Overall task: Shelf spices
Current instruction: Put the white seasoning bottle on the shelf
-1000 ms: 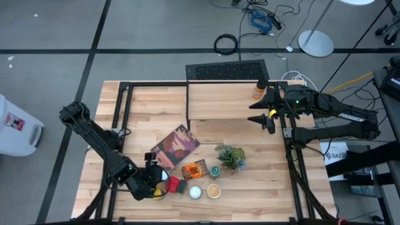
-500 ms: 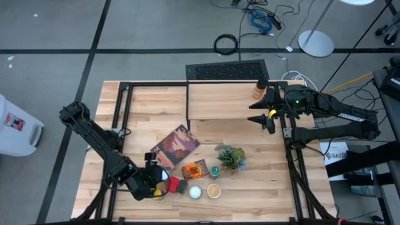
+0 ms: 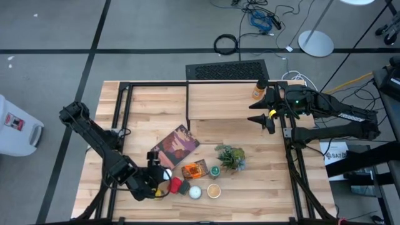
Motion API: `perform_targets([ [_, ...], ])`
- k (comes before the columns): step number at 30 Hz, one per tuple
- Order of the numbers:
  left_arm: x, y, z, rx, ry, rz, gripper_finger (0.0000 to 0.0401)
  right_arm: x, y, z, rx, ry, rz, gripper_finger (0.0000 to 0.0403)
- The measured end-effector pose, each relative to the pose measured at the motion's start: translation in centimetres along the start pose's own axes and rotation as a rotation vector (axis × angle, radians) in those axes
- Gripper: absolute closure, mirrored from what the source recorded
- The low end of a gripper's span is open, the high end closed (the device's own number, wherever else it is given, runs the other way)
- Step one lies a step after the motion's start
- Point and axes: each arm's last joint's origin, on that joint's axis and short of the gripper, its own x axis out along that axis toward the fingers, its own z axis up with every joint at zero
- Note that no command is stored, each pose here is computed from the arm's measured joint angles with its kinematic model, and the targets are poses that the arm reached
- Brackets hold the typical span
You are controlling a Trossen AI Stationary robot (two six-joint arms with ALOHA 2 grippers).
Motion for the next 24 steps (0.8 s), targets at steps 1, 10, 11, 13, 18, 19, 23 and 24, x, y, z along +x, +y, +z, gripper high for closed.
perform_targets([
  [1, -0.1, 0.1, 0.1, 0.005, 0.001, 0.008, 0.0207, 0.0, 0.0, 0.0, 0.0, 0.0, 0.001, 0.0145],
  [10, -1.1, 1.1, 1.9, 0.07, -0.012, 0.063, 0.0207, 0.0, 0.0, 0.0, 0.0, 0.0, 0.0, 0.0145],
  [11, -1.2, 1.2, 2.2, 0.074, -0.018, 0.068, 0.0207, 0.0, 0.0, 0.0, 0.0, 0.0, 0.0, 0.0145],
  [13, -1.4, 1.4, 2.7, 0.087, -0.031, 0.077, 0.0207, 0.0, 0.0, 0.0, 0.0, 0.0, 0.0, 0.0145],
  [18, -1.7, 2.1, 4.0, 0.122, -0.063, 0.114, 0.0207, 0.0, 0.0, 0.0, 0.0, 0.001, 0.0, 0.0145],
  [19, -1.8, 2.3, 4.3, 0.129, -0.068, 0.123, 0.0207, 0.0, 0.0, 0.0, 0.0, 0.002, 0.0, 0.0145],
  [23, -2.2, 3.1, 5.6, 0.147, -0.1, 0.158, 0.0219, 0.0, 0.0, -0.1, 0.001, 0.007, -0.001, 0.0145],
  [24, -2.3, 3.3, 5.9, 0.153, -0.105, 0.164, 0.0225, 0.0, 0.0, -0.1, 0.001, 0.008, -0.002, 0.0145],
])
